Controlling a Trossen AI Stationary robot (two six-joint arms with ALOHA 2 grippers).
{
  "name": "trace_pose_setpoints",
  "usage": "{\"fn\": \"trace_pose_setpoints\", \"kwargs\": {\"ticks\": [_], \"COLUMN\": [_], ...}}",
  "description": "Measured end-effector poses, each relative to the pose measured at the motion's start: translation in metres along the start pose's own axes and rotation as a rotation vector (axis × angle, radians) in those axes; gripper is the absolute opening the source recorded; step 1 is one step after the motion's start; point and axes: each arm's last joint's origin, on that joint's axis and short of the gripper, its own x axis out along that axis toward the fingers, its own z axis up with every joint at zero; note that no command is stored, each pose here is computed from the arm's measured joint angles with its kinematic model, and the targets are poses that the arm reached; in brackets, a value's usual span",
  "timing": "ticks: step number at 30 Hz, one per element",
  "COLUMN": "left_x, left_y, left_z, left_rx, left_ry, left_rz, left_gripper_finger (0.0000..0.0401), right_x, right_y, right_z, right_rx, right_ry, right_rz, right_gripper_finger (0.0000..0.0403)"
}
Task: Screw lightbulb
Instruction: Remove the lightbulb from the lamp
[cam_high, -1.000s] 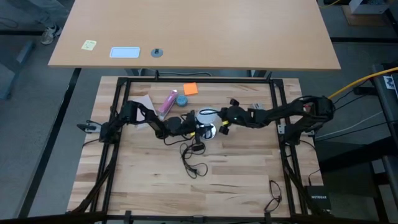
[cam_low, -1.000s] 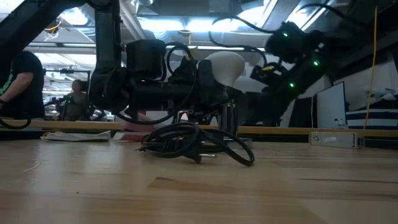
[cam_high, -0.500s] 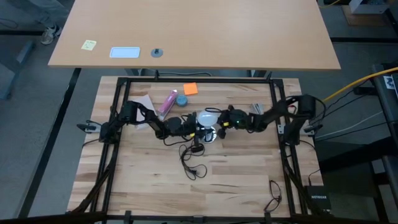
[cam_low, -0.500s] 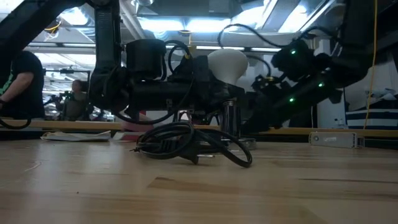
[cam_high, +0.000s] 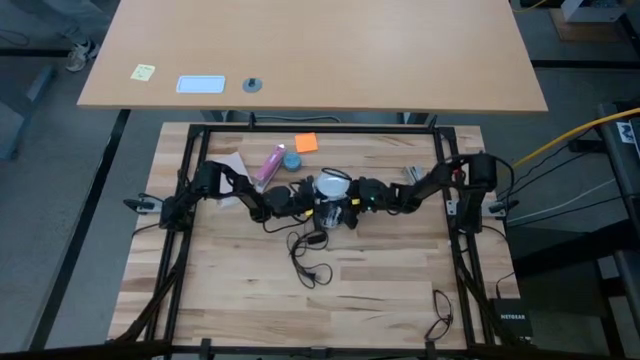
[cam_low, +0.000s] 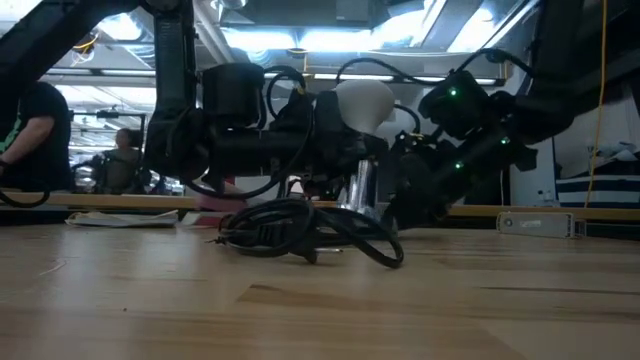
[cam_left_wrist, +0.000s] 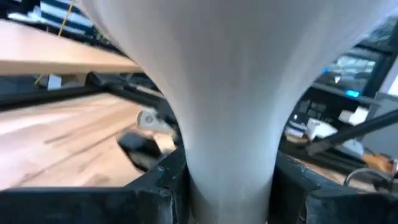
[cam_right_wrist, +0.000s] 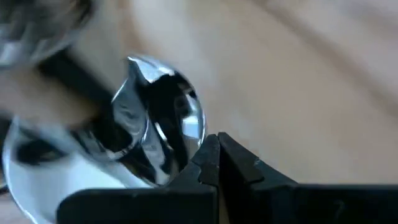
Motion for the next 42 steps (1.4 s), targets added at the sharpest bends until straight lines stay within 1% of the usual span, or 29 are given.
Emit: {"fn": "trace_pose_setpoints", "kwargs": {"ticks": [3, 9, 17, 22, 27, 30, 34, 37, 40, 42], "left_x": [0.001, 0.002, 0.002, -0.002, -0.021, -0.035, -0.057, -0.068, -0.073, -0.076], "left_y": [0.003, 0.004, 0.001, 0.004, 0.016, 0.022, 0.026, 0.025, 0.023, 0.021], "left_z": [0.005, 0.012, 0.015, 0.031, 0.049, 0.055, 0.053, 0.048, 0.039, 0.033], "left_rx": [-0.004, -0.023, -0.052, -0.078, -0.19, -0.278, -0.438, -0.557, -0.673, -0.733], "left_ry": [-0.032, -0.055, -0.059, -0.08, -0.056, 0.001, 0.136, 0.241, 0.356, 0.432], "left_rz": [0.002, 0.013, -0.014, -0.008, 0.043, 0.092, 0.178, 0.217, 0.266, 0.275], "left_gripper_finger": [0.0139, 0.0139, 0.0139, 0.0139, 0.0139, 0.0139, 0.0139, 0.0139, 0.0139, 0.0139], "right_x": [0.0, 0.0, 0.0, -0.004, -0.014, -0.022, -0.034, -0.039, -0.04, -0.04], "right_y": [0.009, 0.012, 0.011, 0.011, 0.013, 0.012, 0.011, 0.013, 0.013, 0.013], "right_z": [-0.002, -0.004, -0.003, 0.0, 0.017, 0.027, 0.038, 0.043, 0.043, 0.043], "right_rx": [0.021, 0.016, 0.015, 0.009, -0.049, -0.068, -0.113, -0.14, -0.145, -0.145], "right_ry": [0.004, -0.008, -0.018, -0.021, -0.087, -0.112, -0.14, -0.155, -0.157, -0.155], "right_rz": [0.028, -0.015, -0.049, -0.051, -0.041, -0.048, -0.062, -0.059, -0.057, -0.058], "right_gripper_finger": [0.0005, 0.0005, 0.0005, 0.0005, 0.0005, 0.0005, 0.0005, 0.0005, 0.0005, 0.0005]}}
